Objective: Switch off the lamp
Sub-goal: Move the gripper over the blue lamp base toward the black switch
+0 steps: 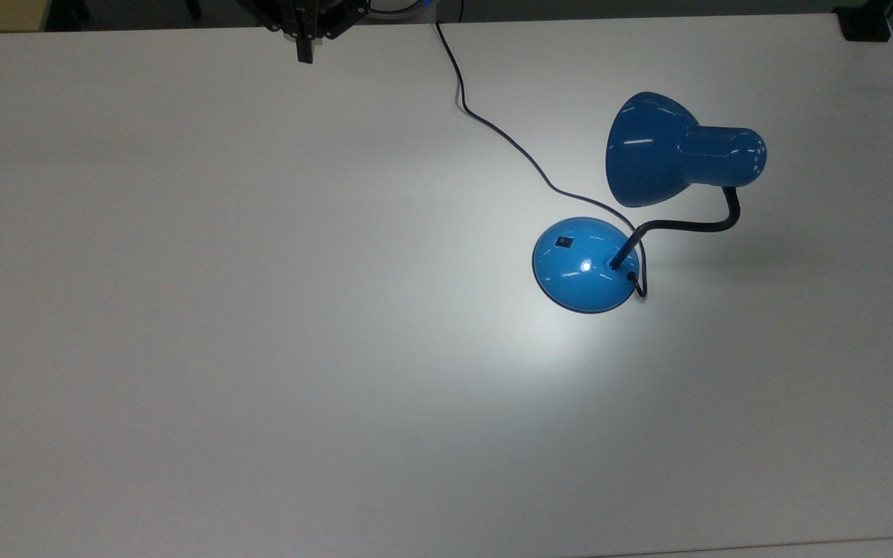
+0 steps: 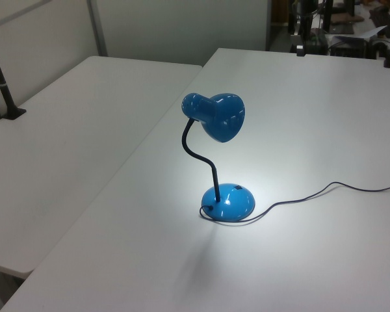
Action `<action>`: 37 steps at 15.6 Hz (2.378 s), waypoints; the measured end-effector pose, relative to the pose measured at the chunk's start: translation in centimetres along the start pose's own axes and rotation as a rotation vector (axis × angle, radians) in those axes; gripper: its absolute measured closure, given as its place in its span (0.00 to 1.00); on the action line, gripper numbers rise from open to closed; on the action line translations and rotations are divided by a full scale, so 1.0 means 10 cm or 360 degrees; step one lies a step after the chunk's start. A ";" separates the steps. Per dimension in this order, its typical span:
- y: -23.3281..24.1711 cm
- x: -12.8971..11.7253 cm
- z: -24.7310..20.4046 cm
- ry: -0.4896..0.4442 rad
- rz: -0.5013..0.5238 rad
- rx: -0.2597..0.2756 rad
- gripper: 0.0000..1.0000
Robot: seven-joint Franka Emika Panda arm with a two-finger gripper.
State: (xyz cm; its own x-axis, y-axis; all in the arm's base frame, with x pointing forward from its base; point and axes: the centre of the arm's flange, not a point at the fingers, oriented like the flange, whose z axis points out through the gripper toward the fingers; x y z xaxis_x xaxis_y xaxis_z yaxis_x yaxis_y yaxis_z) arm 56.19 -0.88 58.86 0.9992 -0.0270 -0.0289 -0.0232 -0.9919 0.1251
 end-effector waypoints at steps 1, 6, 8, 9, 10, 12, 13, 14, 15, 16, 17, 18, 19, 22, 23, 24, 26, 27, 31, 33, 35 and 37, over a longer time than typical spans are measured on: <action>-0.01 0.00 0.01 -0.0004 -0.0004 0.0002 0.99; -0.22 0.01 0.21 -0.0025 -0.0146 0.0059 0.99; -0.42 0.00 0.33 -0.0029 -0.0263 0.0065 0.99; -0.55 -0.01 0.39 -0.0033 -0.0326 0.0065 0.99; -0.71 -0.02 0.48 -0.0024 -0.0401 0.0064 0.99; -1.01 -0.01 0.63 0.0029 -0.0528 0.0064 0.99; -1.19 -0.02 0.73 0.0051 -0.0588 0.0065 0.99; -1.35 -0.01 0.83 0.0059 -0.0639 0.0066 0.99; -1.51 0.00 0.92 0.0070 -0.0688 0.0068 0.99; -1.64 0.02 1.00 0.0089 -0.0731 0.0071 0.99; -1.76 0.05 1.06 0.0117 -0.0764 0.0075 0.99; -1.86 0.08 1.12 0.0140 -0.0790 0.0079 0.99; -1.96 0.11 1.19 0.0165 -0.0813 0.0084 0.99; -2.19 0.15 1.36 0.0268 -0.0895 0.0099 0.99; -2.26 0.15 1.41 0.0302 -0.0922 0.0104 0.99; -2.34 0.14 1.46 0.0331 -0.0946 0.0111 0.99; -2.48 0.12 1.56 0.0370 -0.0978 0.0126 0.99; -2.53 0.12 1.61 0.0387 -0.0992 0.0132 0.99; -2.68 0.16 1.80 0.0466 -0.1050 0.0155 0.99; -2.72 0.18 1.87 0.0498 -0.1057 0.0165 0.99; -2.75 0.19 1.94 0.0512 -0.1060 0.0171 0.99; -2.78 0.21 1.99 0.0544 -0.1064 0.0180 0.99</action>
State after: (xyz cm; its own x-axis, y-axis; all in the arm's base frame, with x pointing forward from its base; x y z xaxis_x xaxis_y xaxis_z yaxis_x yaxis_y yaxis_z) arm 58.26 24.13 35.58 0.7557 0.6060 0.2483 0.6059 -0.7909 0.0860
